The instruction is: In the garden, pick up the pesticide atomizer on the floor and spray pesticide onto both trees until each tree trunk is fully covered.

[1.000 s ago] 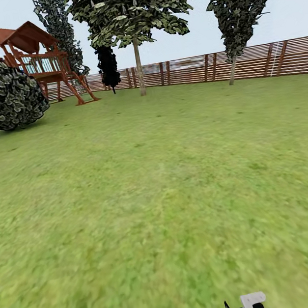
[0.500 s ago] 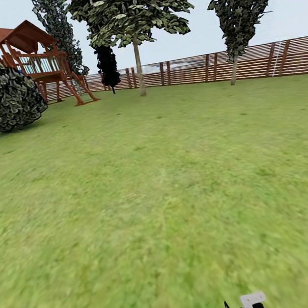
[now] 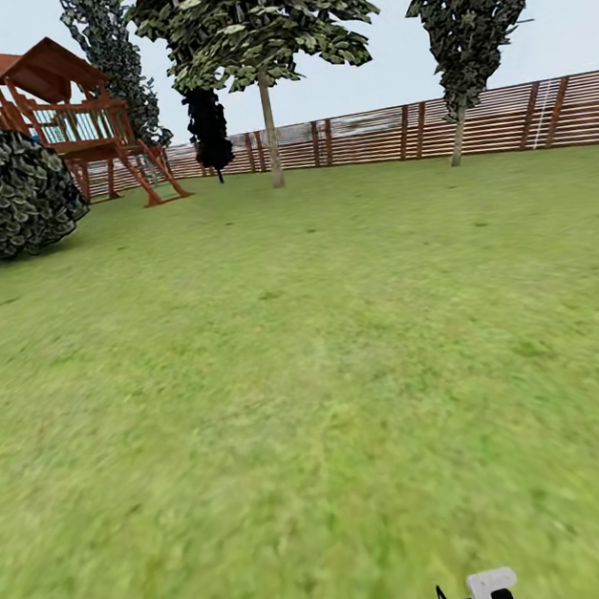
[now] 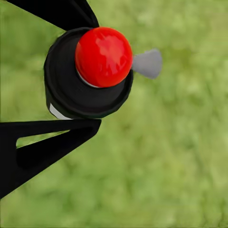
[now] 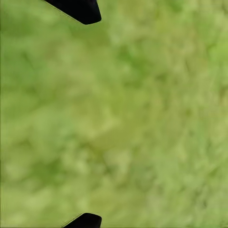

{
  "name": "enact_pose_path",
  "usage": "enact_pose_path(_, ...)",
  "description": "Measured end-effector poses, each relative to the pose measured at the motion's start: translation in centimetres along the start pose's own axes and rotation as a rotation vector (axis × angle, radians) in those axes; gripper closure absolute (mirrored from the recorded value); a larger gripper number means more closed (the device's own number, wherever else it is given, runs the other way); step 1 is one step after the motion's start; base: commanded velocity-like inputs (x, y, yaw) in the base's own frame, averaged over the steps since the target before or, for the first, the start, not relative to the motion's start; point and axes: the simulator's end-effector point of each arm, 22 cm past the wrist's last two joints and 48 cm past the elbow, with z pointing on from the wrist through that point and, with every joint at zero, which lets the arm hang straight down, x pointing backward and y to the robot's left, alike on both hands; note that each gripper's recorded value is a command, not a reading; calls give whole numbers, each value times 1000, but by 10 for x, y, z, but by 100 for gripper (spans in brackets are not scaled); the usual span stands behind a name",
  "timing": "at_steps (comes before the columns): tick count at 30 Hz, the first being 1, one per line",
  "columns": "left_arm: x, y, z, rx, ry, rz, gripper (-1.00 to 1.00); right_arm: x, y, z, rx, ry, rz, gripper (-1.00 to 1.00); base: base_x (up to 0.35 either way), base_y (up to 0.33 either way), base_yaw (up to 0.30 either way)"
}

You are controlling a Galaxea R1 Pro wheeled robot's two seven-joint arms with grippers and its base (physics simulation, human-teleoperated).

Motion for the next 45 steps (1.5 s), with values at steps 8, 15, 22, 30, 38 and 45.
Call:
enact_pose_path(8,-1,5,0,-7,-3,0,100,0,0,0,0,0,0,-100,342,0,0)
enact_pose_path(15,-1,5,0,-7,-3,0,100,0,0,0,0,0,0,-100,342,0,0)
enact_pose_path(22,-1,6,0,-8,-2,1,100,0,0,0,0,0,0,-100,342,0,0)
enact_pose_path(30,-2,7,0,-10,-3,1,100,0,0,0,0,0,0,-100,343,0,0)
enact_pose_path(38,-1,6,0,-7,-2,2,100,0,0,0,1,0,0,-100,342,0,0)
enact_pose_path(45,-1,5,0,-7,-2,1,100,0,0,0,2,0,0,-100,342,0,0)
